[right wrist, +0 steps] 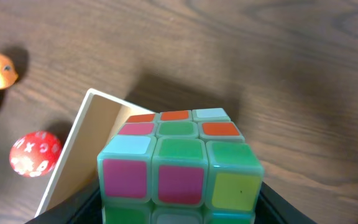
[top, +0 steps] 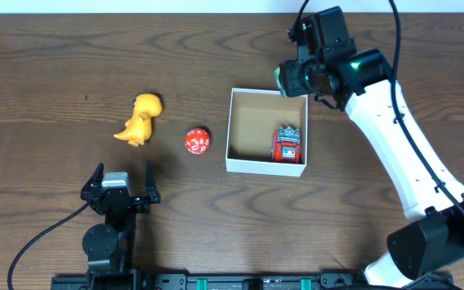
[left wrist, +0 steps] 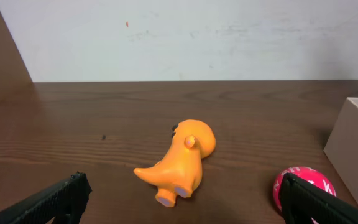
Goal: Pack container
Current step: 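Carry the Rubik's cube over the box and lower it inside, then release the cube and reposition right gripper inside the box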
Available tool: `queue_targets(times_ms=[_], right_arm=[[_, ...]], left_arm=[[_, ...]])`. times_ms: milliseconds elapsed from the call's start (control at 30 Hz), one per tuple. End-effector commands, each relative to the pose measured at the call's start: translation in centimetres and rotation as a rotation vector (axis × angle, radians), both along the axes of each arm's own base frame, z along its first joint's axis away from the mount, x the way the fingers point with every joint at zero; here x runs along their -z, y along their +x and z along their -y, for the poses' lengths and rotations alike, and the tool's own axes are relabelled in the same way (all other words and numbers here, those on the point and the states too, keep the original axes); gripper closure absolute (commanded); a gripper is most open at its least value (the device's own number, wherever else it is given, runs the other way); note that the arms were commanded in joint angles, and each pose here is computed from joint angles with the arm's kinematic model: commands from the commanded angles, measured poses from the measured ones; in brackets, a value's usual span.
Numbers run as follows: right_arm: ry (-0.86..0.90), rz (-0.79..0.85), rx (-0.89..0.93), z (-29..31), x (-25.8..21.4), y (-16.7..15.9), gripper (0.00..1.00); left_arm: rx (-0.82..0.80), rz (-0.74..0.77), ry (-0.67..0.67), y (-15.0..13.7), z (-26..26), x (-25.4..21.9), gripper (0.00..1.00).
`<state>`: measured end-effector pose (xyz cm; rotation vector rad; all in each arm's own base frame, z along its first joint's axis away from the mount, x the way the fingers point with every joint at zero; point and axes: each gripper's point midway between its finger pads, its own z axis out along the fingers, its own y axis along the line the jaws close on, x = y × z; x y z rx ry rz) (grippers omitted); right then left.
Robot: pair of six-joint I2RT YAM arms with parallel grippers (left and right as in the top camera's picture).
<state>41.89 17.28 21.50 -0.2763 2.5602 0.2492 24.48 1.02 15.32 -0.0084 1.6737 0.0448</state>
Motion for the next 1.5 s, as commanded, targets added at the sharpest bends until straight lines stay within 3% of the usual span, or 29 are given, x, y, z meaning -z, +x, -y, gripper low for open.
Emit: queue_targets(times_ms=[0,233,467,567,967,1233,1300,1467], right_arm=[[-0.024,-0.035,-0.094,-1.3,1.1,-0.9,0.56],[-0.203,-0.089,-0.373,-0.8,3.9,-2.6,0.50],[-0.402,0.004,-0.794,-0.7,4.6,-2.6,0.38],[-0.444,0.020,-0.884,-0.5,5.0,-2.5,0.35],[-0.446,-0.074,-0.916,-0.5,9.0,-2.2,0.32],[-0.398,0.016,-0.813,-2.0,7.9,-0.1,0.25],[-0.338,0.034,-0.836,-3.3,7.6,-0.4,0.29],[-0.137,0.044,-0.900,-6.8,6.9,-2.2,0.70]], left_arm=[[0.014,-0.046,-0.004,-0.1,0.3,1.5,0.02],[0.014,-0.046,-0.004,-0.1,0.3,1.5,0.02],[0.014,-0.046,-0.005,-0.1,0.3,1.5,0.02],[0.014,-0.046,-0.004,-0.1,0.3,1.5,0.02],[0.014,-0.046,-0.004,-0.1,0.3,1.5,0.02],[0.014,-0.046,-0.004,-0.1,0.3,1.5,0.02],[0.014,-0.046,-0.004,-0.1,0.3,1.5,0.02],[0.014,-0.046,-0.005,-0.1,0.3,1.5,0.02]])
